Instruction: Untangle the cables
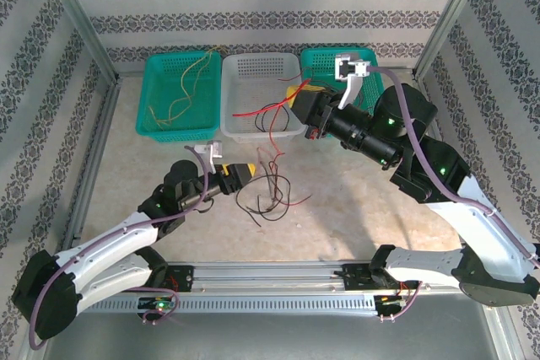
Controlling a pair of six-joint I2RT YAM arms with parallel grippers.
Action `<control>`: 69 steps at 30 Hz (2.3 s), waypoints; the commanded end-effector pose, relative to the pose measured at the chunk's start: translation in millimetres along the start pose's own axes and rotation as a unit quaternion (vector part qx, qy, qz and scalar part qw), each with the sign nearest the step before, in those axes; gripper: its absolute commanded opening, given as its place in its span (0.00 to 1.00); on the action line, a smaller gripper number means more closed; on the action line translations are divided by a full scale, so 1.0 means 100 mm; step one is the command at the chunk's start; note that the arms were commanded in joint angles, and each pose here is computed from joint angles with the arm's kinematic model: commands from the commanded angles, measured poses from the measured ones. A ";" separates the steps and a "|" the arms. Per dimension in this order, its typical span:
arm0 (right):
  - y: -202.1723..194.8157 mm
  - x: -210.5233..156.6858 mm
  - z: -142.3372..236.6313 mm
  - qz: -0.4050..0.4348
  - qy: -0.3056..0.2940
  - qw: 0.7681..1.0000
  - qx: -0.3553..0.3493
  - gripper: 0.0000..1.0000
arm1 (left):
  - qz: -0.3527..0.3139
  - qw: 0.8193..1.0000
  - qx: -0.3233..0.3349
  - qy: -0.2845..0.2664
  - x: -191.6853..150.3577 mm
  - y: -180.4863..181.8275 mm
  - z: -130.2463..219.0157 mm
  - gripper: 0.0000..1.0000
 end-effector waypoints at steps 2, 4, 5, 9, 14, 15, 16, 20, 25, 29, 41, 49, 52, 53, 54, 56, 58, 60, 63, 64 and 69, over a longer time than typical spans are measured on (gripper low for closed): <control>0.02 0.17 0.05 0.008 -0.025 1.000 0.002 0.00 | -0.041 0.999 -0.003 -0.001 0.08 -0.17 0.09 0.64; 0.03 0.22 0.06 0.014 -0.030 0.999 0.000 0.00 | -0.040 0.999 -0.007 -0.004 0.08 -0.16 0.10 0.68; 0.03 0.26 0.07 0.018 -0.033 0.999 -0.002 0.00 | -0.036 0.999 -0.008 -0.004 0.07 -0.14 0.09 0.69; 0.03 0.43 0.11 0.029 -0.053 0.998 -0.005 0.00 | -0.006 1.000 0.011 0.006 0.01 0.05 -0.05 0.72; -0.07 0.59 0.13 0.048 -0.069 0.995 -0.044 0.00 | 0.031 0.998 0.037 0.027 -0.07 0.28 -0.28 0.69; -0.14 0.59 0.11 0.050 -0.064 0.995 -0.063 0.00 | 0.036 0.998 0.043 0.030 -0.08 0.32 -0.31 0.68; -0.24 0.62 0.09 0.049 -0.059 0.993 -0.091 0.00 | 0.041 0.997 0.050 0.033 -0.09 0.36 -0.33 0.67; -0.87 0.54 -0.08 0.029 -0.007 0.977 -0.212 0.00 | 0.043 0.997 0.049 0.031 -0.09 0.34 -0.29 0.66; -1.72 0.45 -0.24 0.001 0.038 0.949 -0.314 0.00 | 0.008 0.993 0.116 0.014 -0.05 0.35 -0.07 0.69; -2.29 0.45 -0.32 -0.048 0.043 0.939 -0.337 0.00 | -0.015 0.988 0.154 0.004 -0.04 0.37 0.14 0.68; -3.91 -0.38 -0.76 -0.173 0.173 0.871 -0.427 0.00 | -0.051 0.979 0.196 0.005 0.00 0.38 0.22 0.71; -4.26 -0.87 -0.87 -0.193 0.230 0.847 -0.439 0.28 | -0.070 0.975 0.211 0.017 0.05 0.32 0.18 0.70; -4.17 -0.80 -0.85 -0.179 0.231 0.852 -0.434 0.50 | -0.070 0.975 0.210 0.013 0.06 0.31 0.20 0.71; -4.11 -0.75 -0.84 -0.172 0.230 0.855 -0.433 0.51 | -0.071 0.975 0.209 0.012 0.06 0.30 0.21 0.71; -4.05 -0.70 -0.82 -0.165 0.230 0.857 -0.431 0.51 | -0.071 0.976 0.208 0.011 0.06 0.29 0.22 0.71; -3.89 -0.58 -0.76 -0.145 0.227 0.861 -0.431 0.51 | -0.074 0.975 0.208 0.011 0.07 0.27 0.24 0.71; -3.68 -0.49 -0.67 -0.120 0.229 0.863 -0.435 0.53 | -0.082 0.973 0.214 0.013 0.08 0.26 0.26 0.71; -3.40 -0.46 -0.59 -0.086 0.239 0.861 -0.440 0.56 | -0.087 0.971 0.222 0.016 0.09 0.24 0.30 0.71; -2.86 -0.62 -0.50 -0.030 0.244 0.867 -0.433 0.60 | -0.089 0.970 0.226 0.030 0.06 0.21 0.36 0.73; -2.68 -0.75 -0.47 -0.017 0.242 0.873 -0.424 0.61 | -0.088 0.969 0.228 0.035 0.05 0.22 0.37 0.73; -1.96 -1.51 -0.25 -0.034 0.216 0.908 -0.356 0.64 | -0.074 0.970 0.227 0.048 0.00 0.23 0.43 0.73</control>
Point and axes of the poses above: each hand's point on the last joint's axis, 136 mm out from that joint toward the fingers, its own z axis back along the fingers, its own y axis along the line the jaws close on, x = y × z, the point moved 7 cm from there along z, back along the fingers, and after that the axes turned 15 degrees about z, right-handed, at the moved point
